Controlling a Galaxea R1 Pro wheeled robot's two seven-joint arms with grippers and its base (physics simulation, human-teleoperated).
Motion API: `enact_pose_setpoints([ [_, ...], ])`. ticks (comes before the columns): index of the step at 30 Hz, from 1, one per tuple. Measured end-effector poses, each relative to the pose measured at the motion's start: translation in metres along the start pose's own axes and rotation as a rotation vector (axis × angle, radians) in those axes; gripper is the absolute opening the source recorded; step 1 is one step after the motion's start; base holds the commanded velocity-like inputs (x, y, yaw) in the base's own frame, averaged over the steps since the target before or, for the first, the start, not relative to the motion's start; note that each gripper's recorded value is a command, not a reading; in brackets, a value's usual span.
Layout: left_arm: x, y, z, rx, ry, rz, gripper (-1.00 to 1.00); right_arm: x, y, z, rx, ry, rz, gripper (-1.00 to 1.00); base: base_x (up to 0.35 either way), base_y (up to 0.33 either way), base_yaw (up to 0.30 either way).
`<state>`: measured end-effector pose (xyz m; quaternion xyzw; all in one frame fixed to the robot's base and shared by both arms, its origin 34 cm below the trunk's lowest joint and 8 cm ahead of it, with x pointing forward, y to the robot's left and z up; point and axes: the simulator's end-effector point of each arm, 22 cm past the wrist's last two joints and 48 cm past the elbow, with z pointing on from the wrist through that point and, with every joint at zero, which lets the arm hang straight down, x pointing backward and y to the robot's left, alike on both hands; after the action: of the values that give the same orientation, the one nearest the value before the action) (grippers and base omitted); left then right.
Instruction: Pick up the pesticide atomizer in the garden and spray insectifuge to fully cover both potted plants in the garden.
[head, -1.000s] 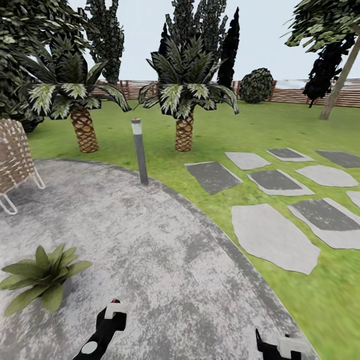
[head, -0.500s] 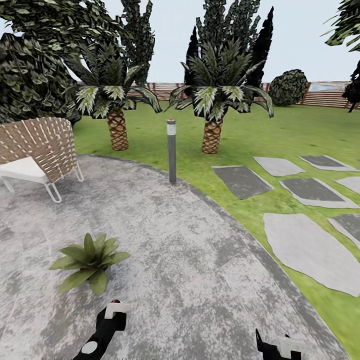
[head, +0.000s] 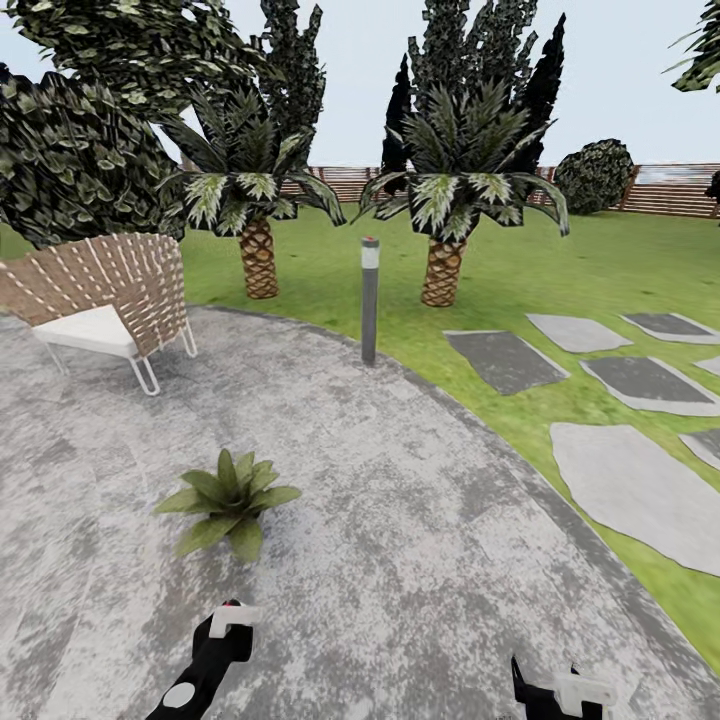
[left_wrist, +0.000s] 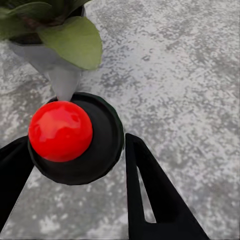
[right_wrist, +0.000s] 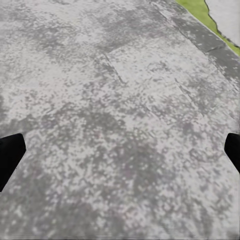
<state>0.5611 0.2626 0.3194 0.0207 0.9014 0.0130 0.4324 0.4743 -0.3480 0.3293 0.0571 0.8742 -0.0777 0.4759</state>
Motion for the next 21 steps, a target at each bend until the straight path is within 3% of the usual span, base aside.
enact_pose_setpoints([
  [4, -0.0002, -0.0006, 0.0001, 0.001, 0.000, -0.001, -1.00, 0.0002, 0.0003, 0.0000, -0.001, 0.001, 0.000, 1.00, -0.235, 0.237, 0.000],
  [12, -0.0003, -0.0011, -0.0002, 0.001, -0.001, 0.000, -1.00, 0.0006, 0.0056, -0.0004, -0.023, 0.001, -0.041, 1.00, -0.024, 0.023, 0.016],
  [21, -0.0002, -0.0001, -0.0001, 0.000, 0.000, 0.001, -1.00, 0.0009, 0.0060, -0.0005, -0.023, 0.002, -0.043, 1.00, -0.001, 0.001, 0.241],
])
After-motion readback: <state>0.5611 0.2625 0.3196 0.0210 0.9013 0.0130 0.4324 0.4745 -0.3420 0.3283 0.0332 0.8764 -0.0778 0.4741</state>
